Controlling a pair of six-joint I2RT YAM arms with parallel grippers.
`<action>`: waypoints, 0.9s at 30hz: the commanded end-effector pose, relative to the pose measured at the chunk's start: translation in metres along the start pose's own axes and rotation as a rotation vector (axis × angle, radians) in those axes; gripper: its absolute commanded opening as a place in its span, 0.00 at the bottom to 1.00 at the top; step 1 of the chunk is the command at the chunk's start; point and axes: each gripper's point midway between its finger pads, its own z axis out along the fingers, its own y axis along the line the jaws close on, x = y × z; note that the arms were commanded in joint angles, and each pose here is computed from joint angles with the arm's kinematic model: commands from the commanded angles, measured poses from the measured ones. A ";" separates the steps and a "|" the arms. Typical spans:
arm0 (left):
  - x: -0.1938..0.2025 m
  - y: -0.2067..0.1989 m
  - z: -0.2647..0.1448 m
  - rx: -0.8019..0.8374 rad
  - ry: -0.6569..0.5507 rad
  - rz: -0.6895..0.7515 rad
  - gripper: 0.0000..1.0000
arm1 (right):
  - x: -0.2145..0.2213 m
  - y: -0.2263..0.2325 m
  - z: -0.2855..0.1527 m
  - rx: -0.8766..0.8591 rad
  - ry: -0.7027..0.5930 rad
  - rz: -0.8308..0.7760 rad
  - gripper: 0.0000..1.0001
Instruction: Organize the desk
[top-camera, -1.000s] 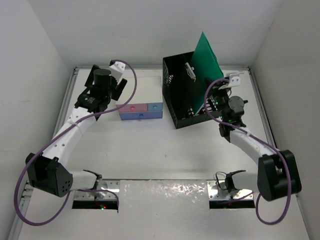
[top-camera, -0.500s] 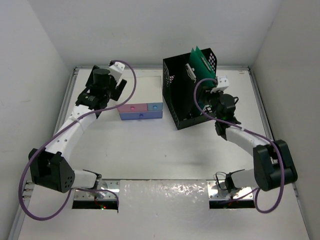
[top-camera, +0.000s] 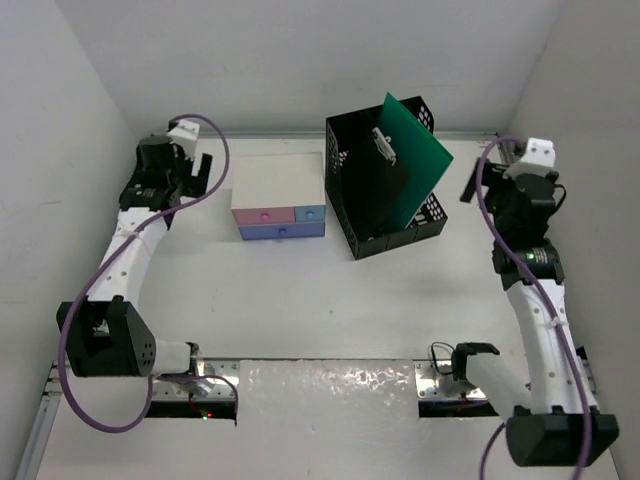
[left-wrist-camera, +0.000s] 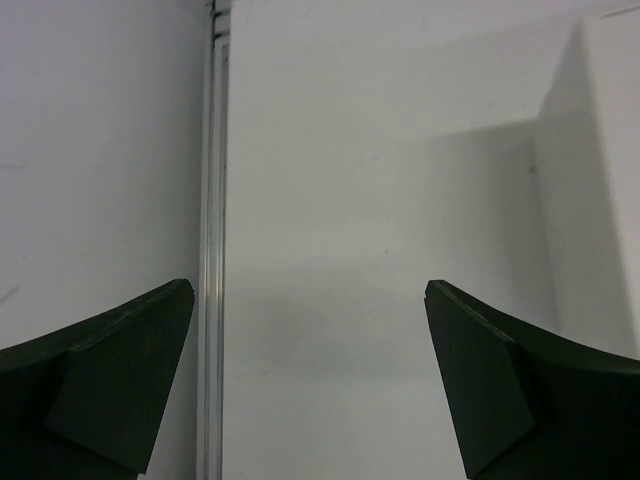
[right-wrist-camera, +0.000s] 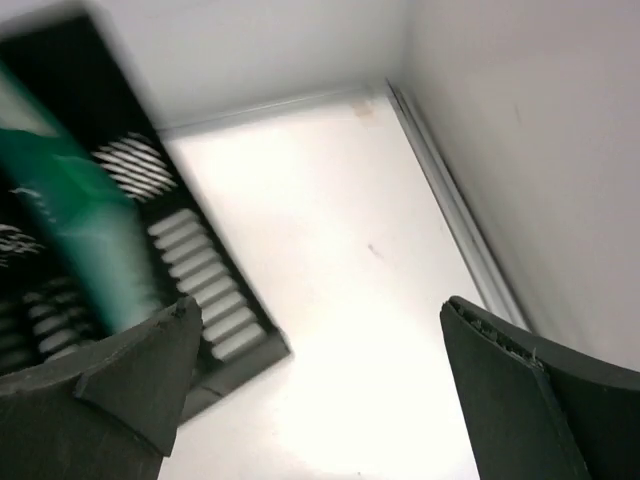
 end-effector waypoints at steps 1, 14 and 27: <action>0.021 0.017 -0.001 -0.013 0.016 -0.113 1.00 | 0.136 -0.037 -0.006 0.037 0.384 0.162 0.99; 0.135 0.006 0.003 -0.061 0.164 -0.125 0.99 | 0.221 -0.072 -0.022 0.213 0.450 0.295 0.99; 0.127 0.008 -0.001 -0.057 0.140 -0.127 1.00 | 0.170 -0.024 0.013 -0.119 0.246 0.320 0.99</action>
